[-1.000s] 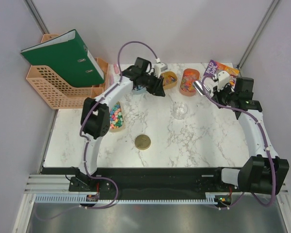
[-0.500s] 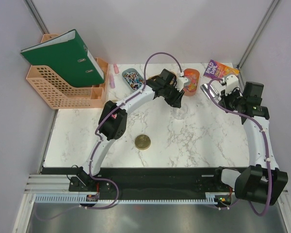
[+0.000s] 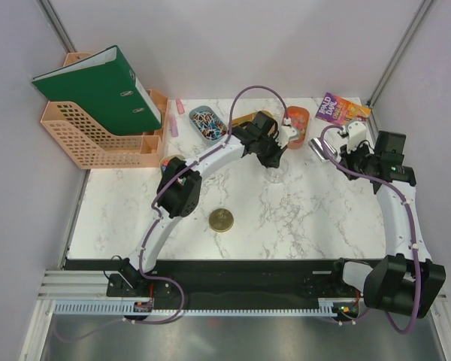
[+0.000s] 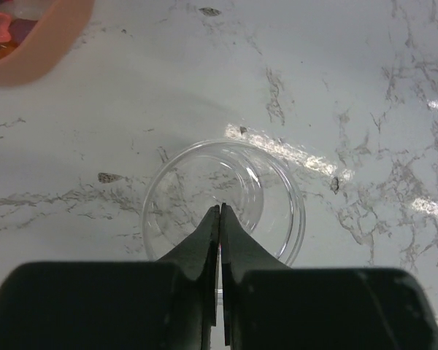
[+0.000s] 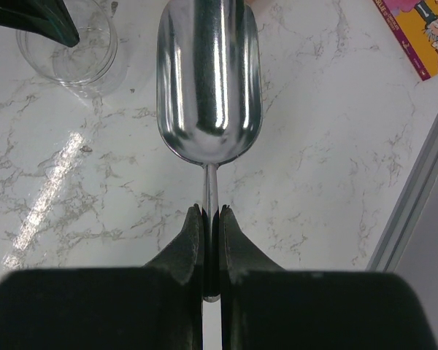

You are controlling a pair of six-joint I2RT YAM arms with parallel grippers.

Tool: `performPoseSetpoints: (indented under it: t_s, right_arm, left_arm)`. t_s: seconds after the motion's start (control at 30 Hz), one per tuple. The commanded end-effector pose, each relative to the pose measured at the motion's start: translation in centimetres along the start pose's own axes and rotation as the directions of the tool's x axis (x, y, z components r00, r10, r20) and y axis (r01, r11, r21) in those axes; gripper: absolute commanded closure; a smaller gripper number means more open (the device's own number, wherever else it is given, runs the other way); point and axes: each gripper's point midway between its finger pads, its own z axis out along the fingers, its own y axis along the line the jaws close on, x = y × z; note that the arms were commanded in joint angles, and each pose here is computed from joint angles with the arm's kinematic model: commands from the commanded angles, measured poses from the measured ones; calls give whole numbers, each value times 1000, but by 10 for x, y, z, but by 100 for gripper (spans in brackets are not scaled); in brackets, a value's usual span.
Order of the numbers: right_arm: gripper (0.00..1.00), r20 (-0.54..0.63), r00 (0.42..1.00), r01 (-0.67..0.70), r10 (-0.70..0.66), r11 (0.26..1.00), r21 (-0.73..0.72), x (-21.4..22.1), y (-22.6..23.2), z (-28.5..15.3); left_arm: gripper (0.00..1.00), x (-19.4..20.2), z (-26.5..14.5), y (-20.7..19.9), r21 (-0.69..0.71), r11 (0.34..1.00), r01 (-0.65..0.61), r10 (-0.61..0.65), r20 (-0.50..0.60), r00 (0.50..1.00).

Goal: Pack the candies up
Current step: Move the packing bottle to the center of the board.

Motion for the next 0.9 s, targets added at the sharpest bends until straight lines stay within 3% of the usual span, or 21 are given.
performPoseSetpoints:
  t_s: [0.0,0.27,0.43,0.87]
  right_arm:
    - [100,23,999,28,-28,999,-22,-6,1,0]
    - [100,0,999,40,-40,998,-54,2,5,4]
    - [100,-6,1000,23,-23,996,-87,5,9,10]
    - [100,-27,1000,-2,-2,989,-148,14,19,16]
  left_arm:
    - [95,-1,-8,-22,64,992,-104,105,-11,994]
    - [98,50,-30,-60,145,967,-211,229,-124,966]
    - [98,53,-48,-74,161,947,-279,301,-135,944]
    - [98,98,-78,-117,336,896,-291,384,-254,888]
